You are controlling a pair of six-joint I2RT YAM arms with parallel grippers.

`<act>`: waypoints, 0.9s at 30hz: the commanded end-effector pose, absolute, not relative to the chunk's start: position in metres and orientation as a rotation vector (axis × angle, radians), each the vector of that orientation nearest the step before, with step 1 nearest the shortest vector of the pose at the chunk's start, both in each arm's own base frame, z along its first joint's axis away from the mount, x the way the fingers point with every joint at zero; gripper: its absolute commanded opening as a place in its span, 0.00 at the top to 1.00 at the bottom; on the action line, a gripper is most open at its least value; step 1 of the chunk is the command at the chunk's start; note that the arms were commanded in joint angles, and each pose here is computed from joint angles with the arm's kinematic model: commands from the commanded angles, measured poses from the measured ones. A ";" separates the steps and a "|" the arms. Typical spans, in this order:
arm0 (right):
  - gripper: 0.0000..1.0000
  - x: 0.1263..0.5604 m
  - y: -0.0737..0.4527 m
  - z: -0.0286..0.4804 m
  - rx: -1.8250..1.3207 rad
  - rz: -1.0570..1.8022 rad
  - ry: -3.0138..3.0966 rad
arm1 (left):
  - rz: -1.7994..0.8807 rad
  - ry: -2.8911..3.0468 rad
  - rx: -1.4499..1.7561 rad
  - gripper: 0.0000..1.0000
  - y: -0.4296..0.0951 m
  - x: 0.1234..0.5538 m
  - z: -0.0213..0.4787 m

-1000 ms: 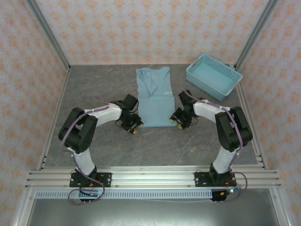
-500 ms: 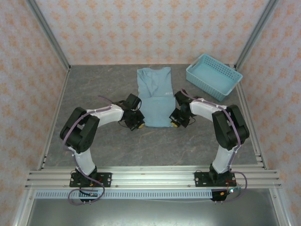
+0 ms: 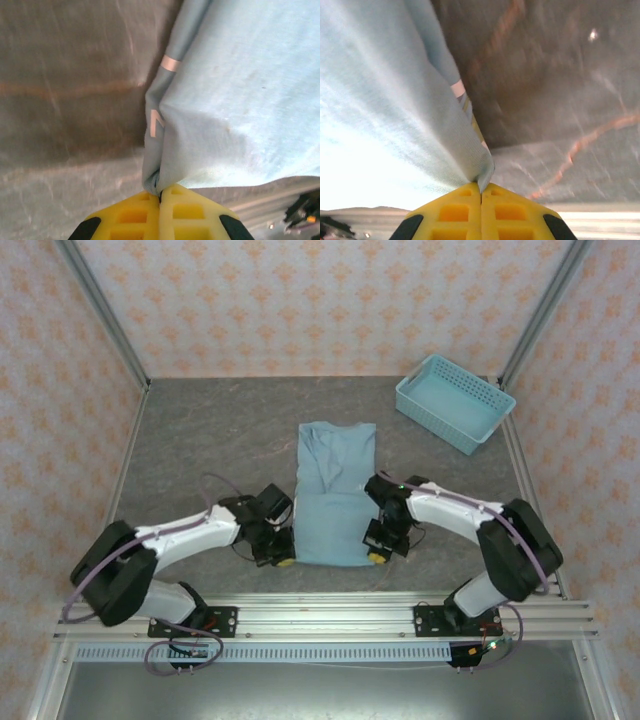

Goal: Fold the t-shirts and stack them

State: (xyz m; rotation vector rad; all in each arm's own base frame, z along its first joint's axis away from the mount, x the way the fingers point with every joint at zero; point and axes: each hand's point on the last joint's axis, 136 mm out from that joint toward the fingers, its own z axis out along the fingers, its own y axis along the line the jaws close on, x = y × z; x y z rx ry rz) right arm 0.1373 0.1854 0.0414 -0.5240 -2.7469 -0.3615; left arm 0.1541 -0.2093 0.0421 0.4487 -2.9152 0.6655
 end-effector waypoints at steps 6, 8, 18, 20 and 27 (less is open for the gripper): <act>1.00 0.106 0.169 0.052 -0.615 -0.342 -2.691 | 0.791 -2.911 0.547 1.00 -0.198 0.134 0.057; 1.00 0.109 0.171 0.056 -0.633 -0.361 -2.698 | 0.828 -2.923 0.563 1.00 -0.200 0.138 0.064; 1.00 0.163 0.178 0.117 -0.790 -0.497 -2.858 | 0.929 -3.072 0.615 1.00 -0.212 0.186 0.128; 1.00 0.179 0.176 0.131 -0.827 -0.515 -2.894 | 0.939 -3.110 0.634 1.00 -0.213 0.200 0.143; 1.00 0.244 0.172 0.169 -0.916 -0.577 -2.976 | 1.003 -3.196 0.759 1.00 -0.212 0.265 0.183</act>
